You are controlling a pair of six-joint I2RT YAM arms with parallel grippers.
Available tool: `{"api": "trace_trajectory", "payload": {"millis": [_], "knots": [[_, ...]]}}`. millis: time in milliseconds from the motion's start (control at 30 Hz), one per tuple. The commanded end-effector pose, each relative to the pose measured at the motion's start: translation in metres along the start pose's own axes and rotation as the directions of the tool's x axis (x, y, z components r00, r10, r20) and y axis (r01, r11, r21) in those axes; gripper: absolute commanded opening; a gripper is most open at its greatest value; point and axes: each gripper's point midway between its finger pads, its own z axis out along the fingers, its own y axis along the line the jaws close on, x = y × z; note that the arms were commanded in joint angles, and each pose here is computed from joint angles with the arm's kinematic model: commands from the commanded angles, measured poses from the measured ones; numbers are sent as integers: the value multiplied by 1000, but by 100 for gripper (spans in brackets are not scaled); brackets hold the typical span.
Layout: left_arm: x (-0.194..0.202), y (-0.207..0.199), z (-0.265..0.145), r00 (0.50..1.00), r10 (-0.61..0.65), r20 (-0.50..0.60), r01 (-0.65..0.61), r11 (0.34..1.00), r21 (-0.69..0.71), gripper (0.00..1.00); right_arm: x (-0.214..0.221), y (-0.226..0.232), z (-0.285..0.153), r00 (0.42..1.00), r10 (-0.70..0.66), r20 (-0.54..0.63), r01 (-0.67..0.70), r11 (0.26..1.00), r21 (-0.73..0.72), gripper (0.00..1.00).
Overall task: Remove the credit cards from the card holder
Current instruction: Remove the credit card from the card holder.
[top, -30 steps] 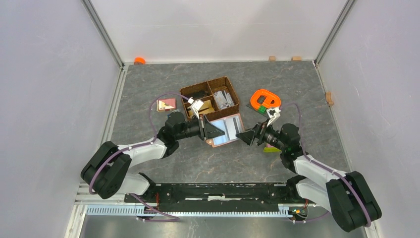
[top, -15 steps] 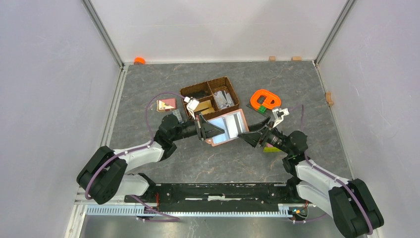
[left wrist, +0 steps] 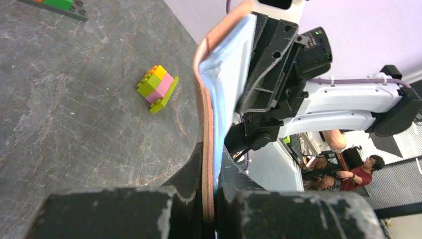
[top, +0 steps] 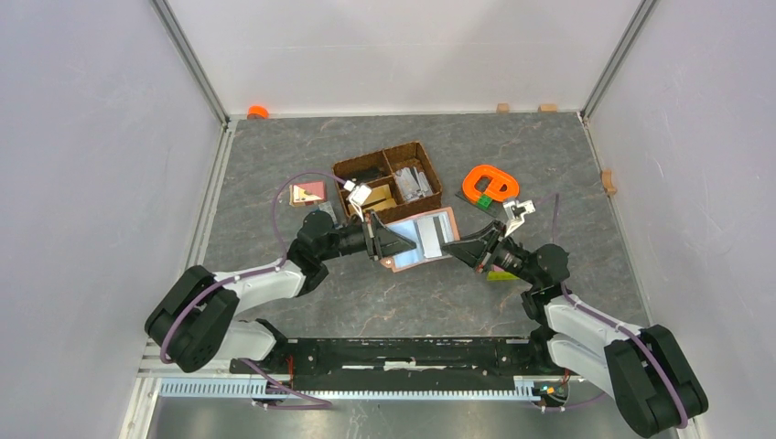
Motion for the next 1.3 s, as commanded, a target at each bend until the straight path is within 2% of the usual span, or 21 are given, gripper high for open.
{"api": "trace_trajectory", "payload": {"millis": [0,33,167,333,433,567,633,767,867,967,1133,1267], "knots": [[-16,-2,3,998,50,39,-49,998,-39,7,-6,4,0,999,-35,30,35,999,-16,4],[-16,2,1,998,53,43,-50,997,-65,9,-5,0,-1,999,-31,33,31,1000,0,0],[-19,27,-5,997,55,59,-40,975,-217,16,-2,-13,-1,999,-19,26,18,998,58,0],[-19,70,-19,998,35,55,-6,889,-458,19,0,-29,-5,999,-3,35,-1,992,124,0],[-19,80,-23,999,26,47,2,856,-516,22,0,-40,-8,999,-8,42,0,984,175,0],[-18,86,-29,998,19,52,13,831,-556,42,-3,-51,-13,998,-36,55,22,970,241,0],[-21,85,-32,997,31,67,12,826,-563,48,-5,-59,-15,997,-52,60,33,959,283,0],[-28,69,-35,991,77,107,-12,859,-512,54,-7,-73,-21,995,-83,57,56,929,365,0],[-33,37,-31,982,131,136,-73,927,-368,57,-7,-72,-22,994,-91,58,64,930,363,0],[-36,14,-32,973,162,165,-113,955,-276,58,-7,-69,-20,995,-85,59,60,937,345,0],[-29,-9,-23,972,168,164,-146,980,-136,53,-6,-55,-15,995,-72,62,53,961,270,0],[-21,-9,-11,986,106,131,-97,993,-69,44,-7,-39,-13,995,-58,75,43,981,189,0]]}}
